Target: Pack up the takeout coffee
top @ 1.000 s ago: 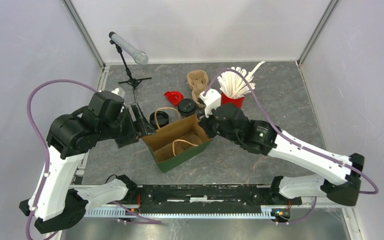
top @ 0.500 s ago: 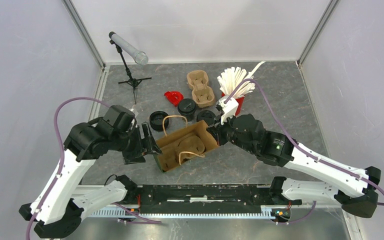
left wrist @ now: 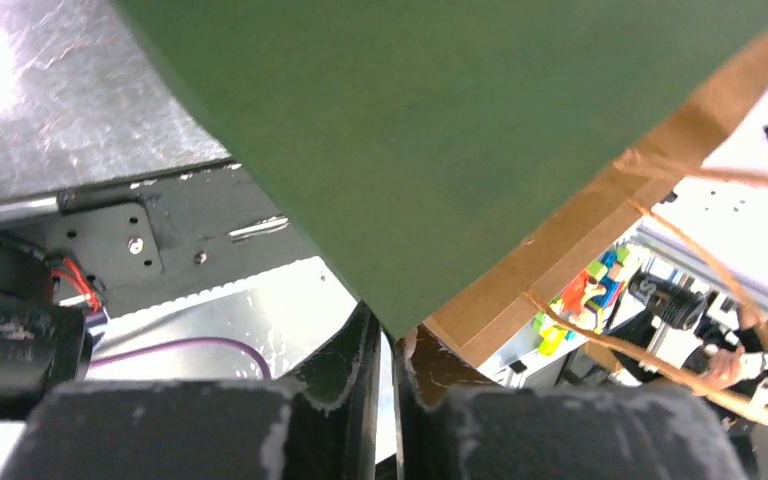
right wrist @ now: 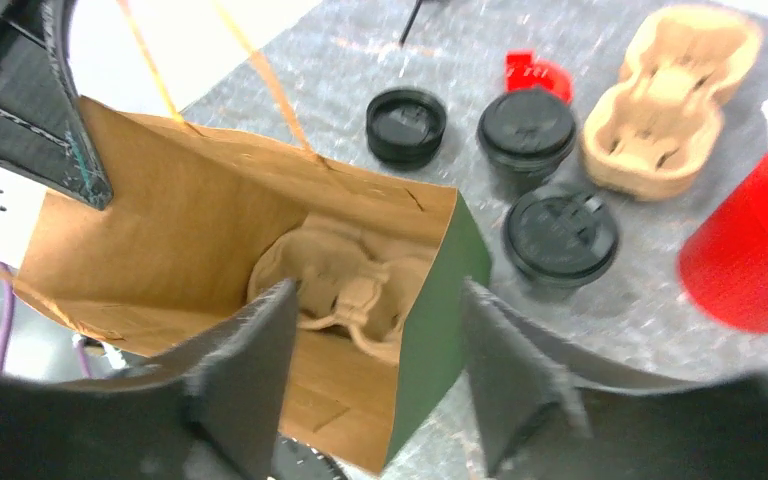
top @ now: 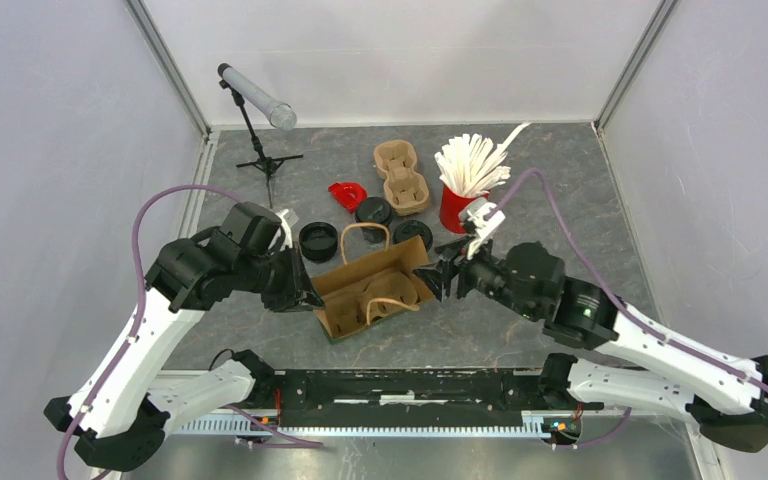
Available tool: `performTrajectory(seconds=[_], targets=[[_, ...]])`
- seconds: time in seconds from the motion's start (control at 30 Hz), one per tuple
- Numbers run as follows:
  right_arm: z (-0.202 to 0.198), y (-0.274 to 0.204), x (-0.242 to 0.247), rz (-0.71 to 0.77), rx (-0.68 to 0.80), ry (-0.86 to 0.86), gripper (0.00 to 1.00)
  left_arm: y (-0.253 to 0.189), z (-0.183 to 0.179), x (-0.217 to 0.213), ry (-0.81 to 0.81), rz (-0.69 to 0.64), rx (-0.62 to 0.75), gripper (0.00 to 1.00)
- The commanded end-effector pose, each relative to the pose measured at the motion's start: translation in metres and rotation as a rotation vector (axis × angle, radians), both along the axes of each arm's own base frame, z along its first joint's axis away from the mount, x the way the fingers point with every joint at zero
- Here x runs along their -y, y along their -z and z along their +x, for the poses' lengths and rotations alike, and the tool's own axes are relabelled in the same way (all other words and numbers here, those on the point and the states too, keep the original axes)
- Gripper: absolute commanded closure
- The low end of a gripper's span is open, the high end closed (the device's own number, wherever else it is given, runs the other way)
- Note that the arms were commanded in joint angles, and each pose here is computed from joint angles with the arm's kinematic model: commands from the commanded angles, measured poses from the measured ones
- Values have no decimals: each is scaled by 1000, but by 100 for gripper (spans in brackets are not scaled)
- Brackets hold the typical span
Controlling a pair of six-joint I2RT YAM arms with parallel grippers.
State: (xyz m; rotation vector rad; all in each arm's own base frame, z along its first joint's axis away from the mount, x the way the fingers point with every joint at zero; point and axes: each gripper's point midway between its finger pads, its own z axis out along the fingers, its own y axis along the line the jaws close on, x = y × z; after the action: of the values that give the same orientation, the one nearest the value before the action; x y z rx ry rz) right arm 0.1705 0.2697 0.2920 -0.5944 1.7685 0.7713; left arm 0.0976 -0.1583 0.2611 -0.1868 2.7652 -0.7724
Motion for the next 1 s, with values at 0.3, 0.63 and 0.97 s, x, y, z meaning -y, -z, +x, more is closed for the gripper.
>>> performTrajectory(seconds=[0.3, 0.63, 0.97], targets=[[2, -88, 39, 41, 343, 21, 18, -15, 7, 21, 312, -88, 221, 94], [6, -86, 17, -175, 421, -110, 16, -33, 12, 39, 424, -172, 337, 96], [18, -97, 72, 18, 390, 186, 18, -23, -7, 49, 615, -264, 408, 95]])
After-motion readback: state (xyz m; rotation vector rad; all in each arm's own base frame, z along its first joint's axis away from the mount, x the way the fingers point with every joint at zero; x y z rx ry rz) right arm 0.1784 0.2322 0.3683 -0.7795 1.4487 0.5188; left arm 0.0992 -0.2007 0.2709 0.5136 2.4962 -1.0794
